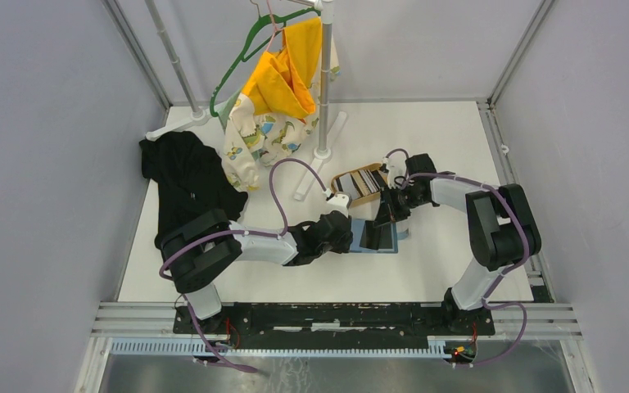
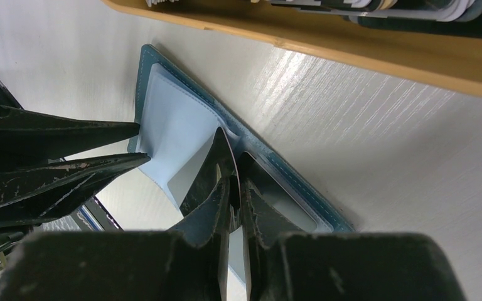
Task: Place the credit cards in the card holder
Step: Insert the credit card into the card holder.
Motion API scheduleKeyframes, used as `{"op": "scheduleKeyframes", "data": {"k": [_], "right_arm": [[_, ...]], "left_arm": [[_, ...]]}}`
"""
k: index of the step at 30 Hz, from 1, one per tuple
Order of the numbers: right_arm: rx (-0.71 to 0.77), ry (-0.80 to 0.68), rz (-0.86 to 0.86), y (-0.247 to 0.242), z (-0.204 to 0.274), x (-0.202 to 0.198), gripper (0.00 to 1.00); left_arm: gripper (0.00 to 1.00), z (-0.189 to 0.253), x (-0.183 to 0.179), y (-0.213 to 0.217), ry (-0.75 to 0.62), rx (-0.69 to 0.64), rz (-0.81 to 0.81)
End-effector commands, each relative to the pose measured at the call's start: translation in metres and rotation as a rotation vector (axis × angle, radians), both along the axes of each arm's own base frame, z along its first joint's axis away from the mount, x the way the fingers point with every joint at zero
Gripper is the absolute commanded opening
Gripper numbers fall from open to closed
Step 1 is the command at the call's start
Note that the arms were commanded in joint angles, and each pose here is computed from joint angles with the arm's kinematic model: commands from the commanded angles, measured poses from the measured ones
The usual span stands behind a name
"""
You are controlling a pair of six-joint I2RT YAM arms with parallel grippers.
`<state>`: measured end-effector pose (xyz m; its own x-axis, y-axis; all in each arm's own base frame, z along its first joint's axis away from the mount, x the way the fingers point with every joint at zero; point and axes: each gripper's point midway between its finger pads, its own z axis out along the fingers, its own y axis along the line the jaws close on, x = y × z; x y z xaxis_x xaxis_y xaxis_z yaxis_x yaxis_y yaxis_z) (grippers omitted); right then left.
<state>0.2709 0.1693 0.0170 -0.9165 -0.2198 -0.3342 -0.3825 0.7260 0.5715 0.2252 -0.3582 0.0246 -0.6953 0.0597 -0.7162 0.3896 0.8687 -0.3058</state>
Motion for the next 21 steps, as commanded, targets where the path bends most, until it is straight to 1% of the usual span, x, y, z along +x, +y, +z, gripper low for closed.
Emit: {"op": "scheduleKeyframes", "data": {"k": [1,9,21], "right_arm": [[-0.261,0.075,0.030,-0.041,-0.046,-0.026,0.14],[-0.299,0.081,0.044,-0.047,-0.045,-0.024,0.14],[-0.292,0.059,0.088,-0.032,-0.042,-0.018,0.17]], "left_arm": [[0.33,0.012,-0.002,-0.003,-0.034,-0.018,-0.039],[0.33,0.012,-0.002,-0.003,-0.035,-0.022,-0.041],[0.33,0.012,-0.003,-0.003,-0.036,-0.023,-0.045]]}}
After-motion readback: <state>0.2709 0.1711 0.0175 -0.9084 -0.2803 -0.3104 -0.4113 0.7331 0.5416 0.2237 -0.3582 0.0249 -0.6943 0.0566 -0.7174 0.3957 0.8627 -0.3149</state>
